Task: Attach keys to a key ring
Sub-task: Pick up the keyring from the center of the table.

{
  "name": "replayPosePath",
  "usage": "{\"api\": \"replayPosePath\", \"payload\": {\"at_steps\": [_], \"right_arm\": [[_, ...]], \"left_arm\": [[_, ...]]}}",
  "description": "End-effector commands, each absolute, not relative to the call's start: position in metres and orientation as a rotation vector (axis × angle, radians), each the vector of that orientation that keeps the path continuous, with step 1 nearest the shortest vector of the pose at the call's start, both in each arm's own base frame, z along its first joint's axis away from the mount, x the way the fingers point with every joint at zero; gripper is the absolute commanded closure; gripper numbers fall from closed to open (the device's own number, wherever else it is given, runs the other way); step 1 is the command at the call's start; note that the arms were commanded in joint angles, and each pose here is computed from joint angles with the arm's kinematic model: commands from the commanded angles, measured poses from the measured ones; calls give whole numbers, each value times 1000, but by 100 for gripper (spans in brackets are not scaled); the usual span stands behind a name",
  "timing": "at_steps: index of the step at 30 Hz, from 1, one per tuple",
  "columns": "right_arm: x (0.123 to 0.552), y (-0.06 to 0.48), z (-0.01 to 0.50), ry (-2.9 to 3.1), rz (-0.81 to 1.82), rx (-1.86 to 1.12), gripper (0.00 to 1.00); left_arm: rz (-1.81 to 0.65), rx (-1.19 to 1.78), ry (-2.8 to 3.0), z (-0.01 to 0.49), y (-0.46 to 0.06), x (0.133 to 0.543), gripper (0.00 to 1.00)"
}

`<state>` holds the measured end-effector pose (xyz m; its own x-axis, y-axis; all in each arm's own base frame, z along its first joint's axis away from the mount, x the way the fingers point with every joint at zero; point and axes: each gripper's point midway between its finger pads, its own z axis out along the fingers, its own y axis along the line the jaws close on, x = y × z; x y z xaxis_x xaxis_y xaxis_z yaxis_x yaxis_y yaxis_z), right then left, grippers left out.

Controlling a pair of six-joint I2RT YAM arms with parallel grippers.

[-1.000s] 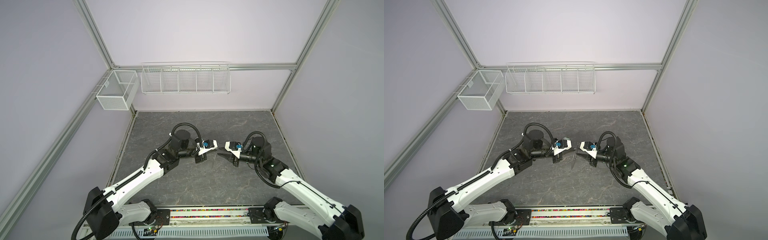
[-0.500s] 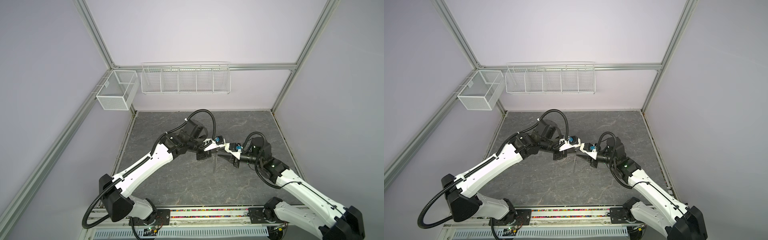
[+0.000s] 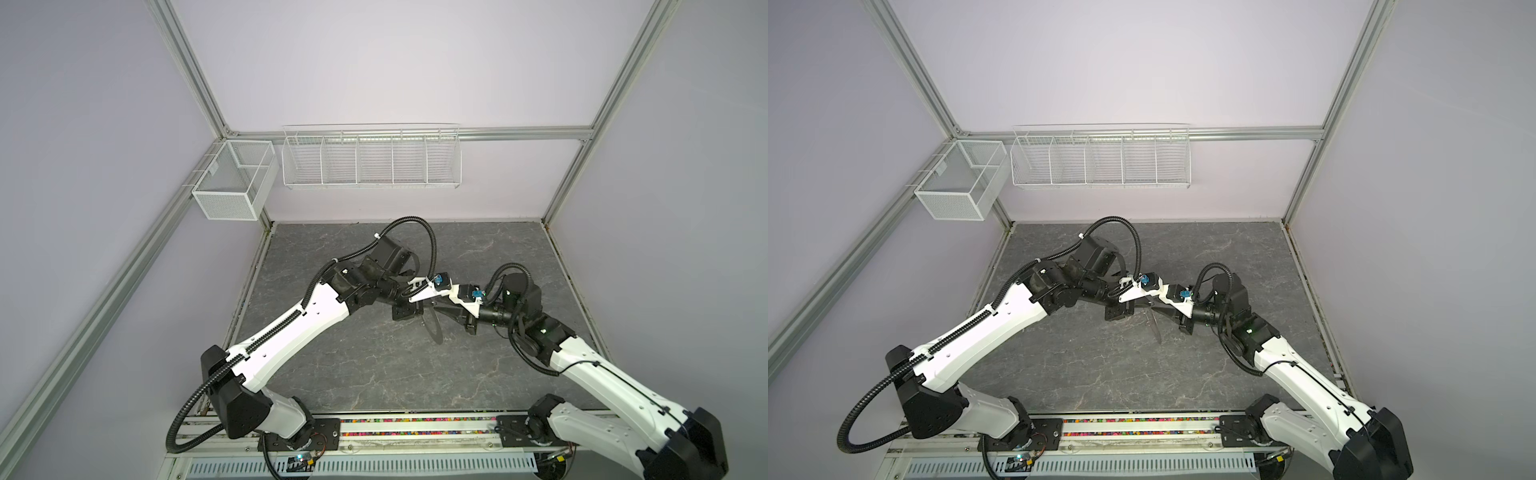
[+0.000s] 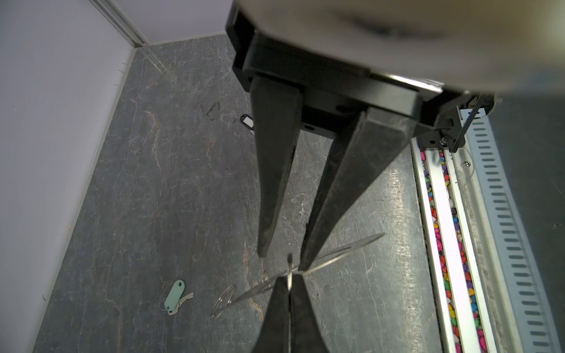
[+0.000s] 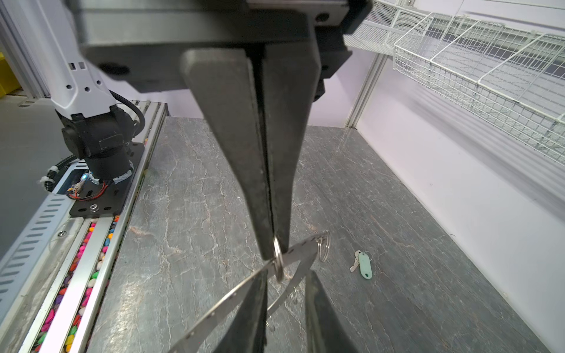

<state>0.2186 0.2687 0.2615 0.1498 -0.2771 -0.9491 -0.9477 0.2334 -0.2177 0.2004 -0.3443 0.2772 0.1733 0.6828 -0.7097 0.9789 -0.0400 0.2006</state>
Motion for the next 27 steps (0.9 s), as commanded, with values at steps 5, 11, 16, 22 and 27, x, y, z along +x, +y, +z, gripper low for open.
{"api": "replayPosePath", "payload": {"at_steps": [5,11,16,22,27], "right_arm": [[213,275,275,1282,787,-1267,78],[212,275,277,1270,795,-1255,80],[212,275,278,1265,802,-1250,83],[211,276,280,1256,812,-1246,89],[213,275,281,1260,821,-1224,93]], "left_arm": [[-559,1841,1563,274,-344,195,100],[-562,1835,1568,273,-345,196,100],[-566,1838,1568,272,-346,195,100],[-575,1846,1564,270,-346,194,100],[-555,1824,1550,271,-348,198,100]]}}
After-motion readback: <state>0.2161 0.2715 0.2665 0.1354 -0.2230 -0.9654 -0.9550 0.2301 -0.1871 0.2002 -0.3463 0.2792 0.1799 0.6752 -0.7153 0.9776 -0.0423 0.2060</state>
